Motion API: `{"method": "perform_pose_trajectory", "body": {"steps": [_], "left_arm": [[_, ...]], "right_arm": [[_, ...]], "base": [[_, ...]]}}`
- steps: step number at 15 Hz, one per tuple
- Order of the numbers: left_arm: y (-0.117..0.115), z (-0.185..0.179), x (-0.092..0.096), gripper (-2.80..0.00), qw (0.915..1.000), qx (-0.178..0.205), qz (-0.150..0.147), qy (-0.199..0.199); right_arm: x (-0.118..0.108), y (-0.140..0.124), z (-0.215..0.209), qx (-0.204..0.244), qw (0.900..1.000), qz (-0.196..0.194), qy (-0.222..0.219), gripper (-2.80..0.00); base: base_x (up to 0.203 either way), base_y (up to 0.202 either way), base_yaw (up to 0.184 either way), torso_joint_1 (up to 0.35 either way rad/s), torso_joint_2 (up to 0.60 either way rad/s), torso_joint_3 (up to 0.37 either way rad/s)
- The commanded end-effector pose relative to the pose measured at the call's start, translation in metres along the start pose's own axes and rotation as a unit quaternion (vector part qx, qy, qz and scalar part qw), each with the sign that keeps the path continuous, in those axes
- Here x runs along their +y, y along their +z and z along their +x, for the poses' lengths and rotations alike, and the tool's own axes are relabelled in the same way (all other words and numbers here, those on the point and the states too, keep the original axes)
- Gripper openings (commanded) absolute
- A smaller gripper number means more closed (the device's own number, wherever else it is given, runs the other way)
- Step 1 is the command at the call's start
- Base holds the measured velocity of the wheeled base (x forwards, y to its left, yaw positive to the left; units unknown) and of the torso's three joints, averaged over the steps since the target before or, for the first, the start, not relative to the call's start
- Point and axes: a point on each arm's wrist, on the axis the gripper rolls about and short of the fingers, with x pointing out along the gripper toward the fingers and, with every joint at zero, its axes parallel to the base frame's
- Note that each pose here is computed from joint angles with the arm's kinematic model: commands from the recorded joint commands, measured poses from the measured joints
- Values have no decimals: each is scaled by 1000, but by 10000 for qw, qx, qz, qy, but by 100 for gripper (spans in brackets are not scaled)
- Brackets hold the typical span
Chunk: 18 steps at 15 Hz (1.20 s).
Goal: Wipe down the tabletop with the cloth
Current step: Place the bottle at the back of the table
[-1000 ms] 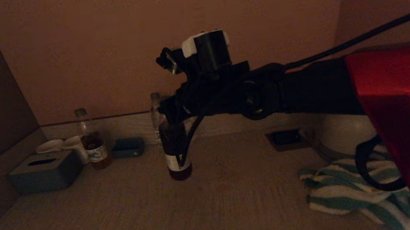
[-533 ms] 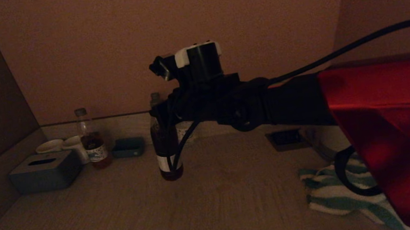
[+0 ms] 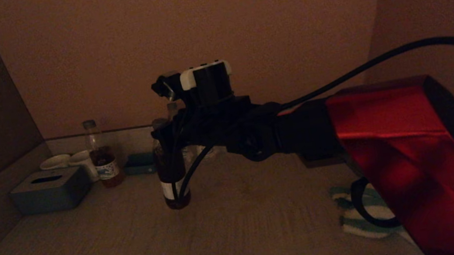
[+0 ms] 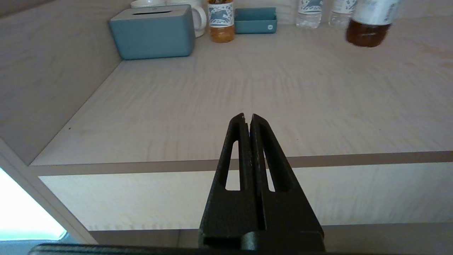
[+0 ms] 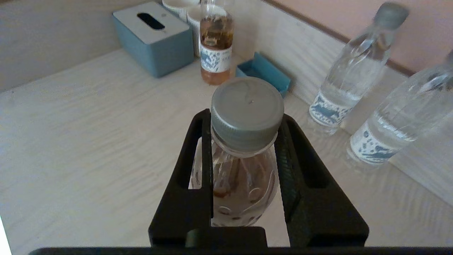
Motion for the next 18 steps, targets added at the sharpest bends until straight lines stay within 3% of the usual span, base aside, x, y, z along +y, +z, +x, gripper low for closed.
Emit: {"method": "perform_pose_trajectory", "body": {"steps": [1, 9, 18], "left_arm": [[0, 0, 0, -280, 10000, 8, 1, 2], [0, 0, 0, -280, 10000, 9, 1, 7], [0, 0, 0, -280, 10000, 9, 1, 7]], "right_arm": [[10, -7, 9, 16, 9999, -25, 108, -280], [31, -19, 21, 68, 9994, -75, 335, -280], [38, -27, 27, 140, 9990, -87, 405, -280]], "base": [[0, 0, 0, 0, 0, 0], [0, 0, 0, 0, 0, 0], [0, 0, 0, 0, 0, 0]]}}
